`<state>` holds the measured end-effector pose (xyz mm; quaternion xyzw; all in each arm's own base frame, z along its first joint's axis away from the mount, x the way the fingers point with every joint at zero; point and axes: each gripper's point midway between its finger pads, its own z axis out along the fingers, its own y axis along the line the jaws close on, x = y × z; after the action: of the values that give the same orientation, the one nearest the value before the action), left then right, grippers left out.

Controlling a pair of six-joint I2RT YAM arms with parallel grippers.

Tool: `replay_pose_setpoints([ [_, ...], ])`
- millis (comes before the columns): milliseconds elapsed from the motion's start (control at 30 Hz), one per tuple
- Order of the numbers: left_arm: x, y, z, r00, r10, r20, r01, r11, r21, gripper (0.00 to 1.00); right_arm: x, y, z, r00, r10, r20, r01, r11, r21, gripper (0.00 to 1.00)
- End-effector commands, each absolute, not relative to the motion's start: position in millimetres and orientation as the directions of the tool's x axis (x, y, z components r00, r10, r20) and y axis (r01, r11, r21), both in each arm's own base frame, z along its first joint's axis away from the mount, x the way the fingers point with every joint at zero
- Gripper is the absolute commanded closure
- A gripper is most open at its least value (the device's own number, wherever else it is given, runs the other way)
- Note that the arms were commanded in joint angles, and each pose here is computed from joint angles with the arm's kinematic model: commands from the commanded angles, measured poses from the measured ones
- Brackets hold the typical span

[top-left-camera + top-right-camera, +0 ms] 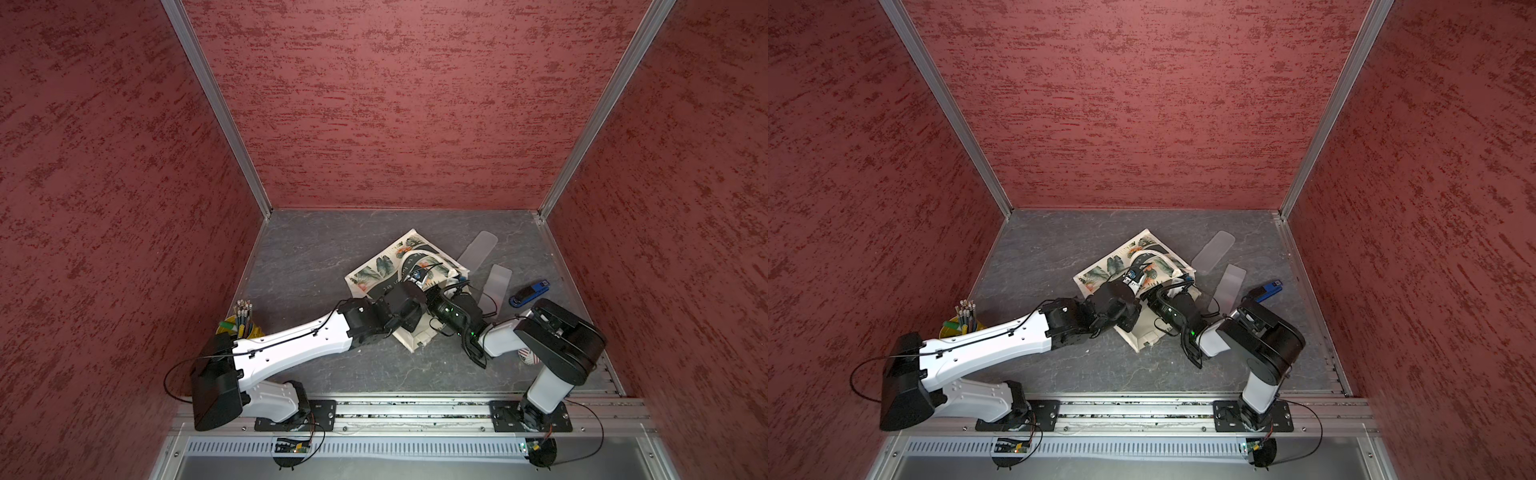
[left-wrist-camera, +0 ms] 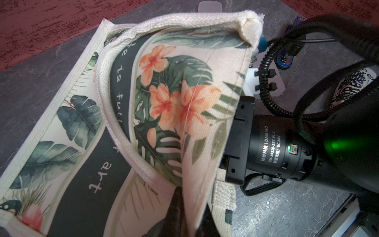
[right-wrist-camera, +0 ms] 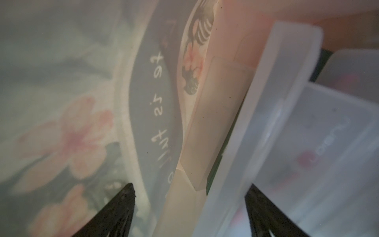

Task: Take out the pencil case from the canvas bag
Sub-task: Pick up the pencil case from the canvas bag.

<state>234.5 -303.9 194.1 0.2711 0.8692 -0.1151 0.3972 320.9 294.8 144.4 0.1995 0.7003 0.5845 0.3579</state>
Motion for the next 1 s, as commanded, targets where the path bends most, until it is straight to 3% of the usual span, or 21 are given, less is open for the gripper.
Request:
replay_pose_setpoints([
  [0, 218, -321, 193, -0.543, 0.401, -0.738, 0.624, 0.78, -0.035, 1.0, 327, 305, 165, -0.678, 0.695, -0.241, -0.184, 0.157, 0.97, 0.16],
  [267, 216, -322, 194, -0.538, 0.406, -0.739, 0.627, 0.778, -0.029, 1.0, 329, 309, 120, -0.716, 0.687, -0.127, -0.027, 0.155, 0.988, 0.23],
  [567, 215, -326, 192, -0.538, 0.408, -0.738, 0.63, 0.776, -0.03, 1.0, 346, 321, 112, -0.724, 0.678, -0.132, 0.033, 0.225, 0.974, 0.27],
  [667, 215, -327, 192, -0.536, 0.409, -0.738, 0.631, 0.775, -0.029, 1.0, 351, 325, 103, -0.73, 0.672, -0.121, 0.065, 0.244, 0.968, 0.35],
  [767, 215, -328, 192, -0.535, 0.411, -0.739, 0.632, 0.775, -0.027, 1.0, 354, 323, 99, -0.726, 0.675, -0.127, 0.071, 0.258, 0.964, 0.51],
  [967, 220, -325, 189, -0.541, 0.411, -0.734, 0.612, 0.791, -0.008, 1.0, 353, 324, 108, -0.734, 0.64, -0.226, -0.01, 0.322, 0.947, 0.69],
])
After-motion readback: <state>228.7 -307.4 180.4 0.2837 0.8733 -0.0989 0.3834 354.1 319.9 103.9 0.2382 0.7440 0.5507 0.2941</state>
